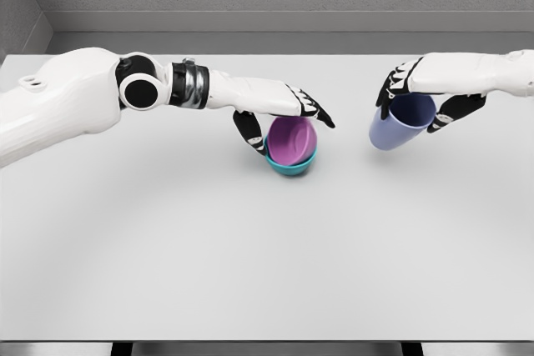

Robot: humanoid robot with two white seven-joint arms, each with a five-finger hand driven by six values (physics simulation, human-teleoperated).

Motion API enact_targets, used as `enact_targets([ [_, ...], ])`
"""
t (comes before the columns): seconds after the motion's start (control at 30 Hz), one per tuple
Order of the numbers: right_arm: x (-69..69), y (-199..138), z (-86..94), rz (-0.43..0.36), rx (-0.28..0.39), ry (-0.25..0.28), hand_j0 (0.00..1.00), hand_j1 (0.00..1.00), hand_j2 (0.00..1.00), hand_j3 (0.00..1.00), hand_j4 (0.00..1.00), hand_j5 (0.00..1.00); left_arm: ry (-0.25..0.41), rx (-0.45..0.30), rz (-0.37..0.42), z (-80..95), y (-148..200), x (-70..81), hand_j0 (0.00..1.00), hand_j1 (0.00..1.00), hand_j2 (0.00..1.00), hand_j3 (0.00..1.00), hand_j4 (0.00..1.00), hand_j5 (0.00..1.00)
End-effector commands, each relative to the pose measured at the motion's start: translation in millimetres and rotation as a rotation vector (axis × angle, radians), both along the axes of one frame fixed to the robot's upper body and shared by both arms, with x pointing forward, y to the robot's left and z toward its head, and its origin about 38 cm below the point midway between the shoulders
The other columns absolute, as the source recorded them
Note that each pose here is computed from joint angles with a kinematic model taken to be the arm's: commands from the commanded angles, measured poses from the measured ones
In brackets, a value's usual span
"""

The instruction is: Stacking bowl and cup with both arms

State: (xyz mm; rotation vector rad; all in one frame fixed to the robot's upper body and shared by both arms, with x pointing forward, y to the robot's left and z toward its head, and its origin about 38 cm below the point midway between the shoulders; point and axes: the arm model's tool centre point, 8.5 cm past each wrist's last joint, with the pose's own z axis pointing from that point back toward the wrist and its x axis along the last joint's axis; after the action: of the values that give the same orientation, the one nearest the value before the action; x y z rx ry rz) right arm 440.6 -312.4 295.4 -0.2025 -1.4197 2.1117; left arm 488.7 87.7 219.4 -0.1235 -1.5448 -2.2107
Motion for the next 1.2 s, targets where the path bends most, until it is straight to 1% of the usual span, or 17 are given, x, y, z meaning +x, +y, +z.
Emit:
enact_targets([
  [0.0,0.2,0,1.1,-0.003,0.007,0.001,0.57,0.57,0.57,0.57,0.57,0.57,0.003,-0.007,0.005,1.0,0,0.6,1.00,1.00,1.00,1.00,1.00,1.00],
  [0.13,0.0,0,1.2,-0.002,0.007,0.001,0.57,0.57,0.57,0.57,0.57,0.57,0.000,-0.016,0.021,2.5,6,2.6,1.00,1.00,1.00,1.00,1.00,1.00],
  [0.2,0.2,0,1.1,-0.003,0.007,0.001,0.57,0.57,0.57,0.57,0.57,0.57,-0.007,-0.019,0.051,6.3,21,7.0,1.00,1.00,1.00,1.00,1.00,1.00],
  [0.27,0.2,0,1.1,-0.003,0.007,0.001,0.57,0.57,0.57,0.57,0.57,0.57,-0.019,-0.023,0.097,12.1,43,13.0,1.00,1.00,1.00,1.00,1.00,1.00],
  [0.3,0.1,0,1.7,-0.002,0.008,-0.001,0.57,0.57,0.57,0.57,0.57,0.57,-0.035,-0.041,0.122,21.6,53,17.3,1.00,1.00,1.00,1.00,1.00,1.00],
  [0.43,0.6,0,2.5,-0.003,0.010,-0.003,0.57,0.57,0.57,0.57,0.57,0.57,-0.076,-0.078,0.238,43.4,109,26.9,1.00,1.00,1.00,1.00,1.00,1.00],
  [0.47,0.7,0,3.0,-0.003,0.011,-0.004,0.57,0.57,0.57,0.57,0.57,0.57,-0.074,-0.075,0.257,41.7,119,26.7,1.00,1.00,1.00,1.00,1.00,1.00],
  [0.53,0.8,1,2.9,-0.002,0.012,-0.004,0.57,0.57,0.57,0.57,0.57,0.57,-0.085,-0.095,0.305,46.9,143,26.9,1.00,1.00,1.00,1.00,1.00,1.00],
  [0.57,0.8,0,3.5,-0.003,0.012,-0.005,0.57,0.57,0.57,0.57,0.57,0.57,-0.080,-0.092,0.325,43.7,153,26.0,1.00,1.00,1.00,1.00,1.00,1.00],
  [0.6,0.8,0,3.5,-0.003,0.012,-0.005,0.57,0.57,0.57,0.57,0.57,0.57,-0.088,-0.100,0.340,47.7,160,26.5,1.00,1.00,1.00,1.00,1.00,1.00],
  [0.67,0.5,1,3.6,-0.002,0.012,-0.006,0.57,0.57,0.57,0.57,0.57,0.57,-0.086,-0.121,0.380,45.7,176,25.2,1.00,1.00,1.00,1.00,1.00,1.00],
  [0.77,0.5,1,3.6,-0.002,0.012,-0.006,0.57,0.57,0.57,0.57,0.57,0.57,-0.089,-0.105,0.447,44.6,211,21.8,1.00,1.00,1.00,1.00,1.00,1.00],
  [0.8,0.6,0,4.9,-0.003,0.012,-0.009,0.57,0.57,0.57,0.57,0.57,0.57,-0.070,-0.096,0.473,34.6,224,17.0,1.00,1.00,1.00,1.00,1.00,1.00],
  [0.9,1.0,1,6.1,-0.002,0.013,-0.012,0.57,0.57,0.57,0.57,0.57,0.57,-0.057,-0.148,0.560,25.0,258,6.6,1.00,1.00,1.00,1.00,1.00,1.00],
  [0.97,1.2,2,6.2,0.000,0.013,-0.012,0.57,0.57,0.57,0.57,0.57,0.57,-0.061,-0.129,0.605,25.2,281,2.6,1.00,1.00,1.00,1.00,1.00,1.00],
  [1.0,1.3,1,6.7,0.000,0.013,-0.013,0.57,0.57,0.57,0.57,0.57,0.57,-0.050,-0.118,0.628,18.3,290,0.2,1.00,1.00,1.00,1.00,1.00,1.00],
  [1.17,3.2,10,5.0,0.017,0.023,-0.011,0.57,0.57,0.57,0.57,0.57,0.57,-0.043,-0.119,0.634,15.6,292,-1.2,1.00,1.00,1.00,1.00,1.00,1.00],
])
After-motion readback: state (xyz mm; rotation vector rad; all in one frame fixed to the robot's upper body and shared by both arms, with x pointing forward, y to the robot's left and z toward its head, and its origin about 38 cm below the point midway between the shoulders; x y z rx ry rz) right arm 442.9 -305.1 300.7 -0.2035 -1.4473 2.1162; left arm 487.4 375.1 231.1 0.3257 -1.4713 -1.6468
